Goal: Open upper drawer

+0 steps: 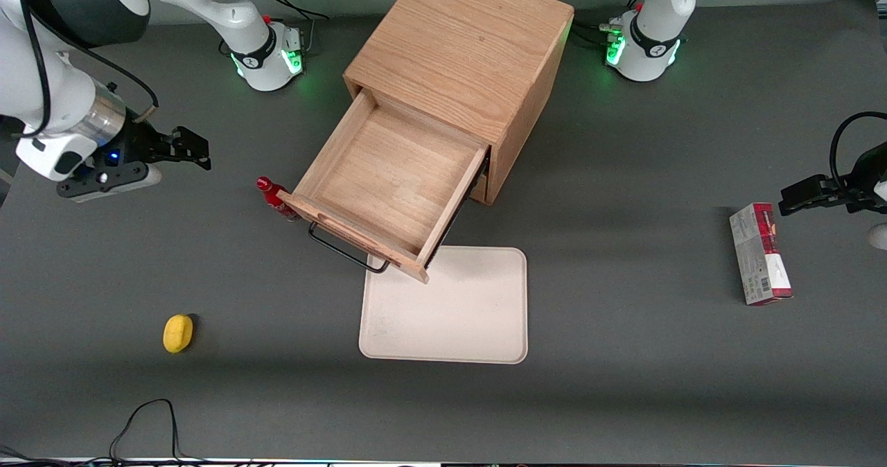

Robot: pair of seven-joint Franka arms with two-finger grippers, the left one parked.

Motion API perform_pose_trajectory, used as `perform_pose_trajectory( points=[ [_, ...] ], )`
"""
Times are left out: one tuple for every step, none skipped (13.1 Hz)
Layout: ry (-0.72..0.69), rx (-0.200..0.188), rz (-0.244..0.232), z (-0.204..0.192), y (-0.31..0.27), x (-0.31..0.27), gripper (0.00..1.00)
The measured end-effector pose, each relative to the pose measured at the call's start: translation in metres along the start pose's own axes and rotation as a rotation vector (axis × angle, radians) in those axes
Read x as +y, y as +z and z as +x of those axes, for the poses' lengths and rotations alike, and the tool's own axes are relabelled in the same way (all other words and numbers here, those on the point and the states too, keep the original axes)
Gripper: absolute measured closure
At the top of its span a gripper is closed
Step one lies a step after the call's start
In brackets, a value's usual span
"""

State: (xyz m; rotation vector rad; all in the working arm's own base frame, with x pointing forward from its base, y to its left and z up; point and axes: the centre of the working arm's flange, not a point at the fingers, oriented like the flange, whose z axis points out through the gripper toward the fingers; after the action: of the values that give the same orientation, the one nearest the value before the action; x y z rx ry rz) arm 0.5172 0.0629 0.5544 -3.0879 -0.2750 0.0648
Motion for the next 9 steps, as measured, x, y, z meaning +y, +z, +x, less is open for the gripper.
perform_pose_trajectory(
  points=[
    [0.007, 0.007, 0.001, -0.004, -0.003, 0.007, 0.0],
    [0.009, 0.01, 0.002, -0.005, -0.005, 0.012, 0.0],
    [0.011, 0.014, 0.004, -0.005, -0.006, 0.015, 0.0],
    [0.015, 0.021, 0.006, -0.005, -0.009, 0.018, 0.0],
    [0.016, 0.029, 0.007, -0.005, -0.012, 0.019, 0.0],
    [0.016, 0.036, 0.007, -0.004, -0.018, 0.02, 0.0],
    [0.018, 0.04, 0.007, -0.005, -0.025, 0.021, 0.0],
    [0.021, 0.047, 0.007, -0.005, -0.032, 0.023, 0.0],
    [0.03, 0.044, 0.009, -0.006, -0.04, 0.027, 0.0]
  ],
)
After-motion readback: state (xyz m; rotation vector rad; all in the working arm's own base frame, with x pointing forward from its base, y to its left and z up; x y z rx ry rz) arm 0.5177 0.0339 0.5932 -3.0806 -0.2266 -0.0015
